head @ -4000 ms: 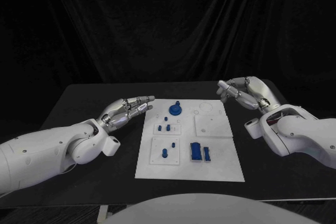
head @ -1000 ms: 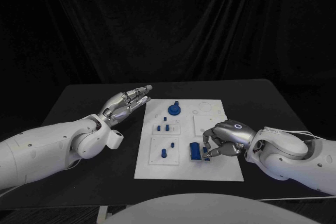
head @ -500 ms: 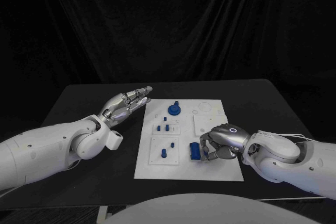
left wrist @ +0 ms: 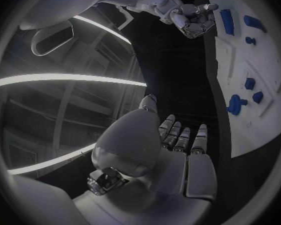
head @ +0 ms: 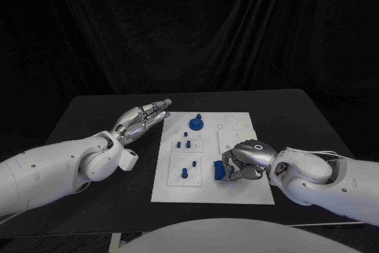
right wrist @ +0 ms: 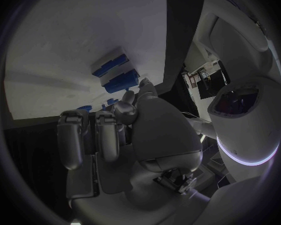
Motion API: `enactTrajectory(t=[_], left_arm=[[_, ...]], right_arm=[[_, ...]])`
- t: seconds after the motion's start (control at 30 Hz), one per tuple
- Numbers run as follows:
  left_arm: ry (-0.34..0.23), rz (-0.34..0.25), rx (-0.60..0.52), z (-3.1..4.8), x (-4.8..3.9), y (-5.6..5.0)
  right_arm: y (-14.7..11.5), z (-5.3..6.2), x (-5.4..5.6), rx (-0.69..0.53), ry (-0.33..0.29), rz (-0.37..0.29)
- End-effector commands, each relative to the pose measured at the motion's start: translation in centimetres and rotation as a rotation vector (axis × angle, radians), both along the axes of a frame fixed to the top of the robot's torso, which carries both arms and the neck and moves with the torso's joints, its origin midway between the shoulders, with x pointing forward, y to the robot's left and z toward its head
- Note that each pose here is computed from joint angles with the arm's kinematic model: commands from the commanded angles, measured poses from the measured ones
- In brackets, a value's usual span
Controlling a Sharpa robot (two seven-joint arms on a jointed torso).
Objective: Assemble the parts on the task board
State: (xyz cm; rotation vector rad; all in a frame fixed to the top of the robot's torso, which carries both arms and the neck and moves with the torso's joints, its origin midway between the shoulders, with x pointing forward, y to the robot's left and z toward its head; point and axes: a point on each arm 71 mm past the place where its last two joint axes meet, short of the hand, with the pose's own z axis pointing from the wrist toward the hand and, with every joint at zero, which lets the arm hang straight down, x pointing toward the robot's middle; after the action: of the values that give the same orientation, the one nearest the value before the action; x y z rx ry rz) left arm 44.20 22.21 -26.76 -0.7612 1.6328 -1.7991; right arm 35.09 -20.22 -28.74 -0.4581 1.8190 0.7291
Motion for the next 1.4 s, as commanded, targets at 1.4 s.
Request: enactTrajectory(t=[1.4], left_arm=[[-0.039, -0.012, -0.073, 0.22, -0.32, 0.1]], right_arm=[[-1.7, 3.5, -0.2, 0.383, -0.173, -0.065]])
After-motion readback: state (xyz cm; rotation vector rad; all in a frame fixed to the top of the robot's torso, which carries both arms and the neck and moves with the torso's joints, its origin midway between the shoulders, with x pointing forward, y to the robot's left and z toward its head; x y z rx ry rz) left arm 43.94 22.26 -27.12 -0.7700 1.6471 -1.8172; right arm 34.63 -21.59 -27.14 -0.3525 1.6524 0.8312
